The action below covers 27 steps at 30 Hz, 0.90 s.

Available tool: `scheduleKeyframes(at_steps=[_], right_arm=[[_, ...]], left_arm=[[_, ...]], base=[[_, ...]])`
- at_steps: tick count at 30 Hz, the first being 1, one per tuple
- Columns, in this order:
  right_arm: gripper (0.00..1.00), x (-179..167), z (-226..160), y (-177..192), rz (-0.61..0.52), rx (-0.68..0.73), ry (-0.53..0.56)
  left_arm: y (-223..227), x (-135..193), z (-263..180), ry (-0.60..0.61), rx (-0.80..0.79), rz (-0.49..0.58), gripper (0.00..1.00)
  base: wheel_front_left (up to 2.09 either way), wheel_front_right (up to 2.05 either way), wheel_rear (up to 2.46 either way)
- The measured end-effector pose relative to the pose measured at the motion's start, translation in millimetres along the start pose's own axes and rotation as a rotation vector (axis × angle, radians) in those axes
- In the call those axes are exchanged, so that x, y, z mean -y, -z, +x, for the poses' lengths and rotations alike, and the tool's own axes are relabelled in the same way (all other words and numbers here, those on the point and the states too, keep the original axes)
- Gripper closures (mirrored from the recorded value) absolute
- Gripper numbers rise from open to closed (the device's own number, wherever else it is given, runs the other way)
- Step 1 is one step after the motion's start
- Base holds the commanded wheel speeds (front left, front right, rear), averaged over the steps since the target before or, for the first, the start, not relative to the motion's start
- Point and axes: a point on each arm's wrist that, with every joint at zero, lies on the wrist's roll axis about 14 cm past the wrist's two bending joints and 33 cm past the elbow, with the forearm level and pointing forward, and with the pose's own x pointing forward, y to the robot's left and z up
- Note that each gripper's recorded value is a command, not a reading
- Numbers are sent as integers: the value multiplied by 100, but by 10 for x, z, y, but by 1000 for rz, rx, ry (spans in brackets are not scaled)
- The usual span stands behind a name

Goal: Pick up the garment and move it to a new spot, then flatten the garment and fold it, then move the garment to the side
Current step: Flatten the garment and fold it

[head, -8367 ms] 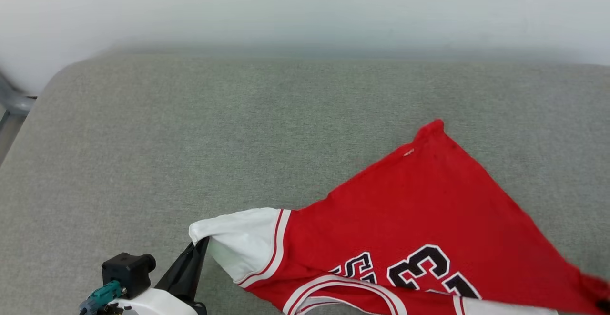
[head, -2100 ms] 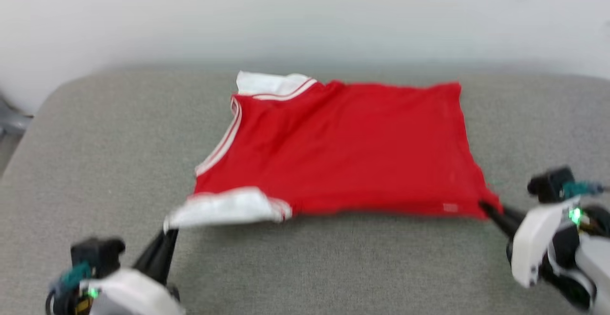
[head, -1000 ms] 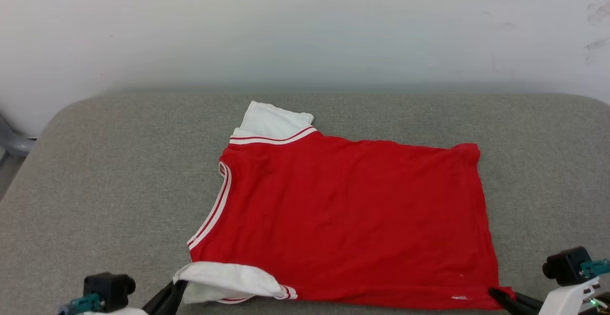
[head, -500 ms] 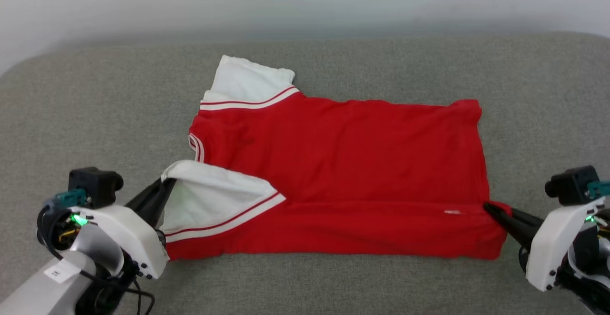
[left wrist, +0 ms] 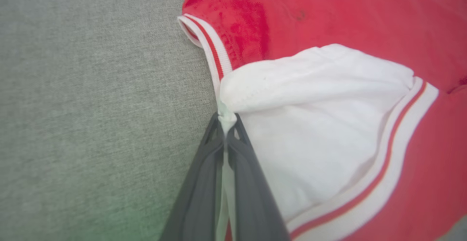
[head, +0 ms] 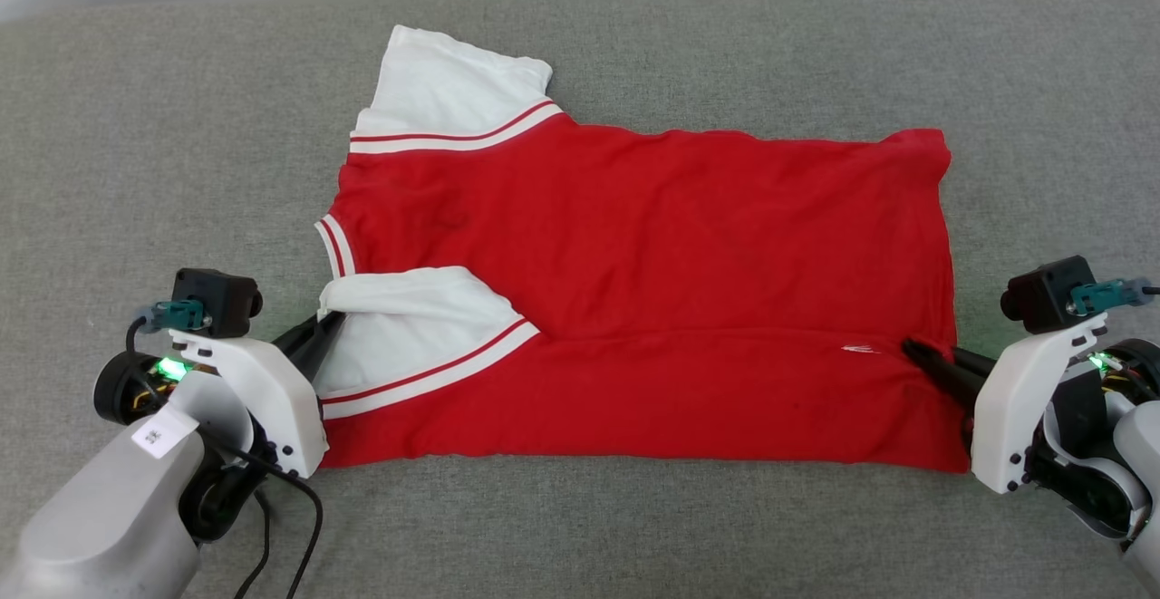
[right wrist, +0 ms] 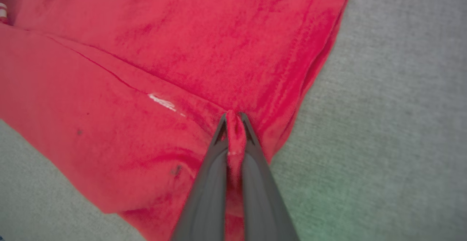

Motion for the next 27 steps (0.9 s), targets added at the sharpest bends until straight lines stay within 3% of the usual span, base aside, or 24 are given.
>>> scheduleKeyframes(at_steps=[5, 6, 7, 8, 19, 27], right_arm=[[100, -14, 10, 15, -5, 3, 1], [100, -27, 4, 8, -4, 9, -1], [83, -34, -8, -5, -8, 20, -1], [0, -34, -23, -25, -14, 32, 1], [0, -76, -280, -312, -53, 197, 3], [0, -186, -359, -436, -69, 254, -13]], left_arm=[[75, -38, 20, -15, -5, -6, 100], [81, -41, 15, -18, -3, -7, 89], [81, -39, 10, -20, 0, -7, 49], [39, -44, 5, -24, 21, -4, 0], [-699, -94, -296, -27, 171, 68, 0], [-886, 20, -535, 35, 6, 33, 0]], base=[[0, 0, 0], [0, 0, 0], [0, 0, 0], [0, 0, 0], [0, 0, 0], [0, 0, 0]])
